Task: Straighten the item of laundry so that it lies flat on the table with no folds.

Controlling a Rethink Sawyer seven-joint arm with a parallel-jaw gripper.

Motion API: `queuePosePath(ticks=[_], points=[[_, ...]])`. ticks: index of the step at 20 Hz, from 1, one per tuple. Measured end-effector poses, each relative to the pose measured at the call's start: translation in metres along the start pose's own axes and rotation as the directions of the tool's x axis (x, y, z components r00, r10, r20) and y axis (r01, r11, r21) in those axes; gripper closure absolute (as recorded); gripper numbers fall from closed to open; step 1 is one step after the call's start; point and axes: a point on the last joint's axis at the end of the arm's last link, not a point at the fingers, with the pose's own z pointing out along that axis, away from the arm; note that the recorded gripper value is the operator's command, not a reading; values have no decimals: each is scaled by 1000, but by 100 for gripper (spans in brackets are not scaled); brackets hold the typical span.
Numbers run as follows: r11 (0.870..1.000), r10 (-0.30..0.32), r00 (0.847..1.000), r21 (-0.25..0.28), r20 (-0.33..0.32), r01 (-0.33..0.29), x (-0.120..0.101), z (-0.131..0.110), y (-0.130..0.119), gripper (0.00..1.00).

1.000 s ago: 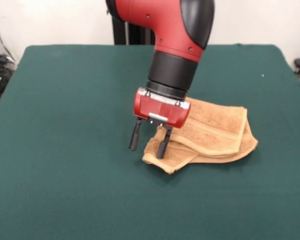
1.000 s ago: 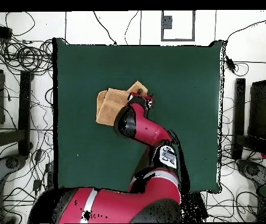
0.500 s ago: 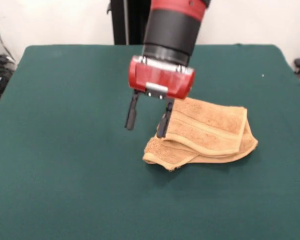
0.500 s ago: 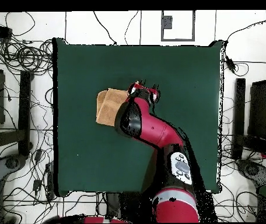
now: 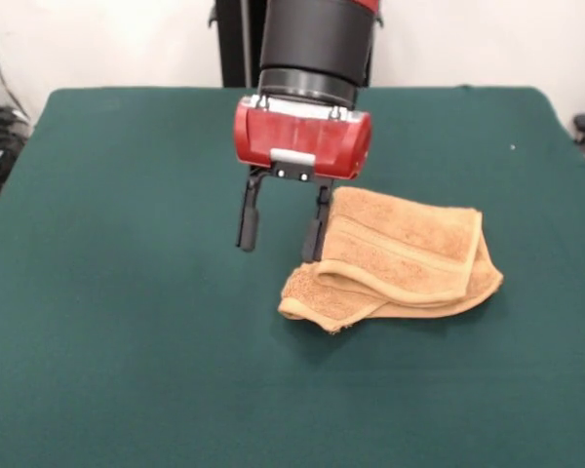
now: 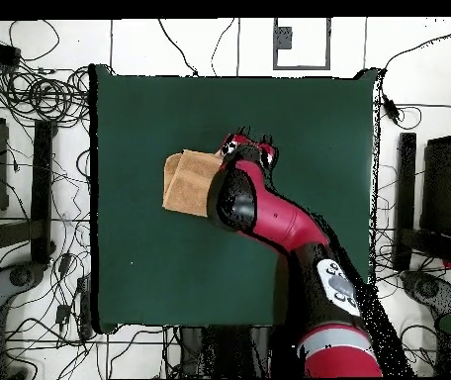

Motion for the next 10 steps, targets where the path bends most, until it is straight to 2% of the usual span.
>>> queuePosePath(ticks=[5,10], points=[[999,27,999,-27,-32,-28,12,4,4,0],[997,42,997,-67,-68,-46,29,2,23,0]])
